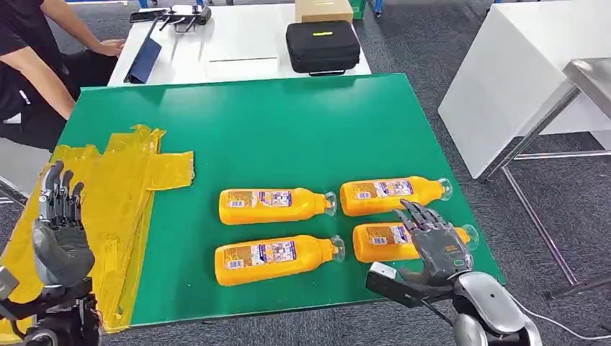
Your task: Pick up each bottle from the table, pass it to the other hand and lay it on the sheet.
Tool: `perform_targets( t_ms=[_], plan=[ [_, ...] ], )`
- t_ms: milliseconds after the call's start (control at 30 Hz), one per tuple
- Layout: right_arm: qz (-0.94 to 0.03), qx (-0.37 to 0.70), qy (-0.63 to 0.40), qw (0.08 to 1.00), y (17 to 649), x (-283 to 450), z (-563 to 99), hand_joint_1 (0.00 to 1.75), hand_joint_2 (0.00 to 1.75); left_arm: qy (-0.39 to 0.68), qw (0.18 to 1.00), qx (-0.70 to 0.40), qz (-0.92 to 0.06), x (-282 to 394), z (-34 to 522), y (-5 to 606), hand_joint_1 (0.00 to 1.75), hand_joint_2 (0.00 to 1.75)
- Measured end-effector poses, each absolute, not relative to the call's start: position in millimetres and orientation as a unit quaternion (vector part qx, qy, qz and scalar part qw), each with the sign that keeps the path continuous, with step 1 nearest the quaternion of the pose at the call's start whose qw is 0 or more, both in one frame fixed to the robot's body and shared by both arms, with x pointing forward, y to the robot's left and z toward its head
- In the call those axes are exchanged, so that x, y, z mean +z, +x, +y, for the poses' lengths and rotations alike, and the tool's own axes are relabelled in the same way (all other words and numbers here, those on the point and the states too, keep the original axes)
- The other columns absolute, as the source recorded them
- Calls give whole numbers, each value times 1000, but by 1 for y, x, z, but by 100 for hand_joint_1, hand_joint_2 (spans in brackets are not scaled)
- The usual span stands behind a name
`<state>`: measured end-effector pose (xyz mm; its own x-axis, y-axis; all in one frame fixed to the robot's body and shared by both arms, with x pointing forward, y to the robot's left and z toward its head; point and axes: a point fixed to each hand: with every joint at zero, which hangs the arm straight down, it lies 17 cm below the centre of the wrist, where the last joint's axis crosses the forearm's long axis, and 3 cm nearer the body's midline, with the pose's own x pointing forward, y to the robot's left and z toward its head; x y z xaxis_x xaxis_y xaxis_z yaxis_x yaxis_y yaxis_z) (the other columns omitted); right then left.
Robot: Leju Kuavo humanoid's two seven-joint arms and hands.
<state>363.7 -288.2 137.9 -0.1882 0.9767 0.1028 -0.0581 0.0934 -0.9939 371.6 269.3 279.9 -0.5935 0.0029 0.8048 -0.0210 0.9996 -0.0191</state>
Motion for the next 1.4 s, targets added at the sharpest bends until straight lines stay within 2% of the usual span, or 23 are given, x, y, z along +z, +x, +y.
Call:
perform_targets(
  t_ms=[567,1400],
  plan=[
    [-486,528,-419,556,358,92,-367,0,175,2,454,16,-891,280,269,373,0,0],
    [-466,527,-443,555,380,85,-383,0,175,5,462,11,-887,272,268,370,0,0]
  ],
)
